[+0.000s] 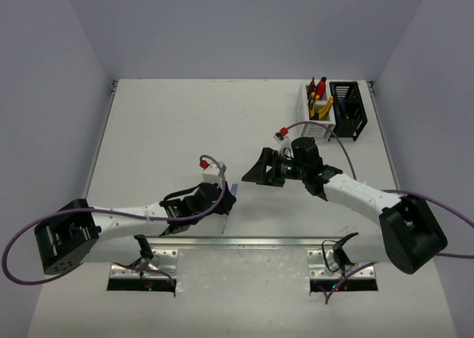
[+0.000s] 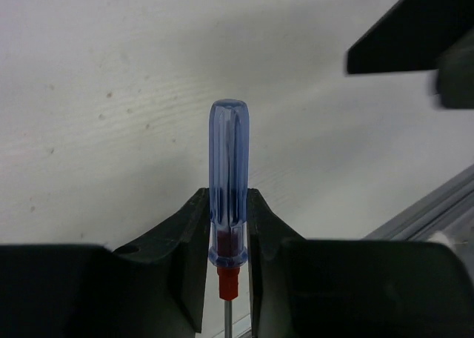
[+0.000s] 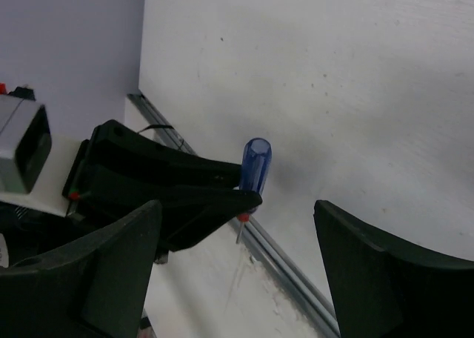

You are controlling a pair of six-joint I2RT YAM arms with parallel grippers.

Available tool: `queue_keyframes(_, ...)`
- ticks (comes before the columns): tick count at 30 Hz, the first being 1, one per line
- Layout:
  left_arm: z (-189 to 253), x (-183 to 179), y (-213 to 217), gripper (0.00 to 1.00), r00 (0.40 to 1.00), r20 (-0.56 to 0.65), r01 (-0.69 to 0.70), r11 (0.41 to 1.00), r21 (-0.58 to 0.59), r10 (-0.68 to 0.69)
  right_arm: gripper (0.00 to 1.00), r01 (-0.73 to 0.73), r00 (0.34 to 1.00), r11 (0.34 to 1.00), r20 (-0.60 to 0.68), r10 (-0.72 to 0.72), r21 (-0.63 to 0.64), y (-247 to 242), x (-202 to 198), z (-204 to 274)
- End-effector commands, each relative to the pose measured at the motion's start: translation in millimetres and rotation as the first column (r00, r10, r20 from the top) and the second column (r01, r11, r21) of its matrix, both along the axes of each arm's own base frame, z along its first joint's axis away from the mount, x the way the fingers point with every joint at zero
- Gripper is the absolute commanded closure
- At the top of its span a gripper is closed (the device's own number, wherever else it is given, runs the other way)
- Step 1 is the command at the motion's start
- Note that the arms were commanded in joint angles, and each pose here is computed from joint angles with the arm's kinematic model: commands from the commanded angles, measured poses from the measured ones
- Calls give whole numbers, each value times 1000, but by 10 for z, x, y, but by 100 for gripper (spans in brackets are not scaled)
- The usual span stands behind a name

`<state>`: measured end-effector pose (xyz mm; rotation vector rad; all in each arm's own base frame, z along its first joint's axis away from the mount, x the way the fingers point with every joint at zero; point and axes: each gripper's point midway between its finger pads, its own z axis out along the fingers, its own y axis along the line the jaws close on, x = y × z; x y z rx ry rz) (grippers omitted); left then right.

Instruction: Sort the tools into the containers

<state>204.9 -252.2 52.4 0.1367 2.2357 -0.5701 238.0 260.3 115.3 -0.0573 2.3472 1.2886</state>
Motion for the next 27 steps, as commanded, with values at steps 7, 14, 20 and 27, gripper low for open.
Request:
queue_keyframes(7, 1102, 81, -411, 100, 931, 356, 200, 922, -332, -74, 37, -18, 997, 997, 76, 12, 78, 591, 82, 352)
queue_keyframes(14, 1241, 66, -430, 100, 920, 388, 221, 897, -382, -61, 90, -22, 997, 998, 75, 17, 63, 638, 23, 289)
queue_keyframes(20, 1108, 295, -292, 1, 955, 292, 34, 962, -271, 49, 100, 61, 990, 996, 131, -52, -64, 440, 171, 293)
queue_keyframes(27, 1067, 283, 157, 0, 972, 142, -182, 982, -57, 188, 100, 523, 814, 773, 480, -327, -359, -890, 1106, 901)
